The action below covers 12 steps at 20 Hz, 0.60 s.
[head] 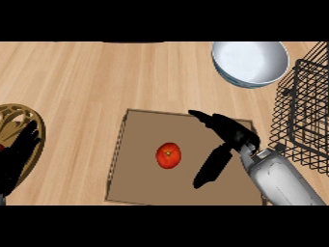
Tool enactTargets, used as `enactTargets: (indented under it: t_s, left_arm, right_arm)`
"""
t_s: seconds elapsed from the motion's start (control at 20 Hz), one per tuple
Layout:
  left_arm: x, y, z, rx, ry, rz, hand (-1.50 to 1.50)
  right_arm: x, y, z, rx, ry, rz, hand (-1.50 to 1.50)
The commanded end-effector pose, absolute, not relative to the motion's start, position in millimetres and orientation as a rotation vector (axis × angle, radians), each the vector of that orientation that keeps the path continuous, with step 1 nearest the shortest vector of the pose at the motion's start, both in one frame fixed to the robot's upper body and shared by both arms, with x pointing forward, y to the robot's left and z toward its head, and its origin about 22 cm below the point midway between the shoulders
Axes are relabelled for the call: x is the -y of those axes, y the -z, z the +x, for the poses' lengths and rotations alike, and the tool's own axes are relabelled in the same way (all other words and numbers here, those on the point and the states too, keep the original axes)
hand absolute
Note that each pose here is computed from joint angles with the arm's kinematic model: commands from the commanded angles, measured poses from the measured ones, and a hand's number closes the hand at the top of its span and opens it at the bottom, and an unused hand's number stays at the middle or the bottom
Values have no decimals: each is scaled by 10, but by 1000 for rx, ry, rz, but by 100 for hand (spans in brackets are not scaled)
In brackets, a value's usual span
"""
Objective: Pick the tomato from the tray and place it in the tiered basket
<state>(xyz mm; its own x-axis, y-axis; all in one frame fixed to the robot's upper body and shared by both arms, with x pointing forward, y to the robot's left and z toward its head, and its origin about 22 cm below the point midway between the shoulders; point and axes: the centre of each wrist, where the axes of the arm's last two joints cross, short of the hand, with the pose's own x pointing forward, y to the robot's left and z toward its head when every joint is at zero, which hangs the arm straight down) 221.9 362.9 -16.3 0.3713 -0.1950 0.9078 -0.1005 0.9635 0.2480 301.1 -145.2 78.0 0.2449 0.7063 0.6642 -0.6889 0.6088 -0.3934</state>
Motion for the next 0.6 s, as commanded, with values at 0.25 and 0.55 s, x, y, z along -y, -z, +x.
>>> enactTargets:
  t_s: [0.25,0.55]
  left_arm:
    - [-3543,-42,2082,1214,70,266,0]
    - [-3663,224,2210,1189,78,261,0]
  right_arm:
    - [1572,-504,3018,887,-942,39,-150]
    - [1510,-261,2955,912,-928,51,-150]
